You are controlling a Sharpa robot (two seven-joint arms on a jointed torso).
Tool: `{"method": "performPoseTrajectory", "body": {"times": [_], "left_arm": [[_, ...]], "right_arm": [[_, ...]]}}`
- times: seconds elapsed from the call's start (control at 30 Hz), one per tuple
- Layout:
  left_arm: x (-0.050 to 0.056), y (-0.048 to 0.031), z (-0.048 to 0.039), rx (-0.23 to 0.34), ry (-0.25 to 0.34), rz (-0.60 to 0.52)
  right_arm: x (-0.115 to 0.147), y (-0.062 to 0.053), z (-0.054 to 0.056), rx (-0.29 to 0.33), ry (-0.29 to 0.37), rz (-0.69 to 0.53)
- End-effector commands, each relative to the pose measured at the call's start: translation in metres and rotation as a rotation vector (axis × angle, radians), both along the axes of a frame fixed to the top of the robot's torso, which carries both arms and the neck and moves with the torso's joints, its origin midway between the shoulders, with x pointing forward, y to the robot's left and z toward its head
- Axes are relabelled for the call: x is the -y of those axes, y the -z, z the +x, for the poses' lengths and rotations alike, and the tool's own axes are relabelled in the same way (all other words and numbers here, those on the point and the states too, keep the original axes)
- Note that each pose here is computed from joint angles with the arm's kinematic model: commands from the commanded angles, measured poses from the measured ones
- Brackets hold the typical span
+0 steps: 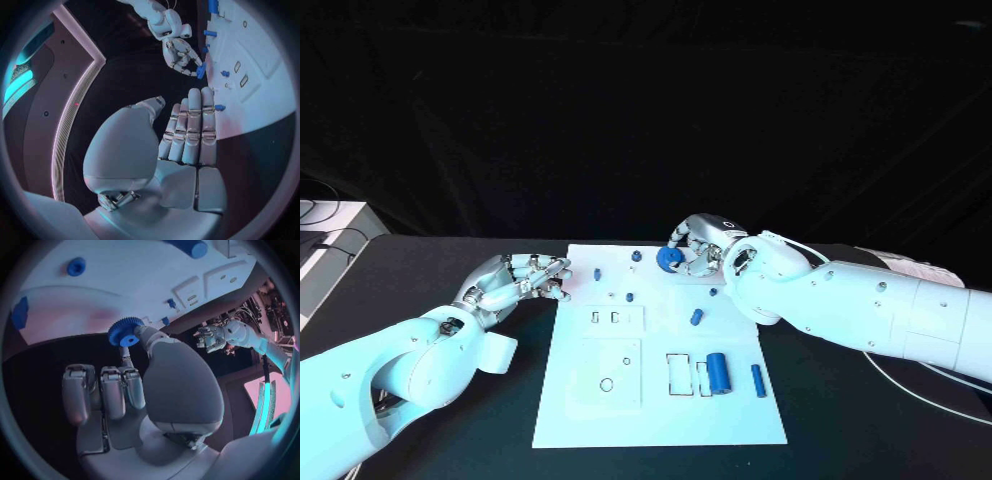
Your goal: Assemble the parts on the task board
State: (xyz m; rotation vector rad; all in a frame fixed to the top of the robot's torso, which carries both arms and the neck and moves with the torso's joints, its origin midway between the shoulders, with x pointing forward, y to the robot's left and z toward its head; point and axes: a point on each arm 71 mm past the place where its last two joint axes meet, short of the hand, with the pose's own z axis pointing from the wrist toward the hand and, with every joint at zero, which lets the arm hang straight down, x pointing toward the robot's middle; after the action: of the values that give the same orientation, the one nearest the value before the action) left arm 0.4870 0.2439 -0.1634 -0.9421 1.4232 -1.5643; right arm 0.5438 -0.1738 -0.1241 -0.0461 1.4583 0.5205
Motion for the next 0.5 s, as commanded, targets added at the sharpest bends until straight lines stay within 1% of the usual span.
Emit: {"method": "performPoseTrajectory", "body": {"times": [0.03, 0.27, 0.5], "left_arm": [[0.003, -0.0013, -0.0013, 0.005, 0.023, -0.014], [0.003, -0.0016, -0.0015, 0.007, 0.023, -0.015], [0.003, -0.0016, -0.0016, 0.006, 0.021, -0.015]], "right_arm": [[-0.013, -0.004, -0.005, 0.131, -0.027, -0.037], [-0.034, 0.003, -0.009, 0.157, -0.049, -0.039], [-0.049, 0.006, -0.009, 0.161, -0.069, -0.044]]}}
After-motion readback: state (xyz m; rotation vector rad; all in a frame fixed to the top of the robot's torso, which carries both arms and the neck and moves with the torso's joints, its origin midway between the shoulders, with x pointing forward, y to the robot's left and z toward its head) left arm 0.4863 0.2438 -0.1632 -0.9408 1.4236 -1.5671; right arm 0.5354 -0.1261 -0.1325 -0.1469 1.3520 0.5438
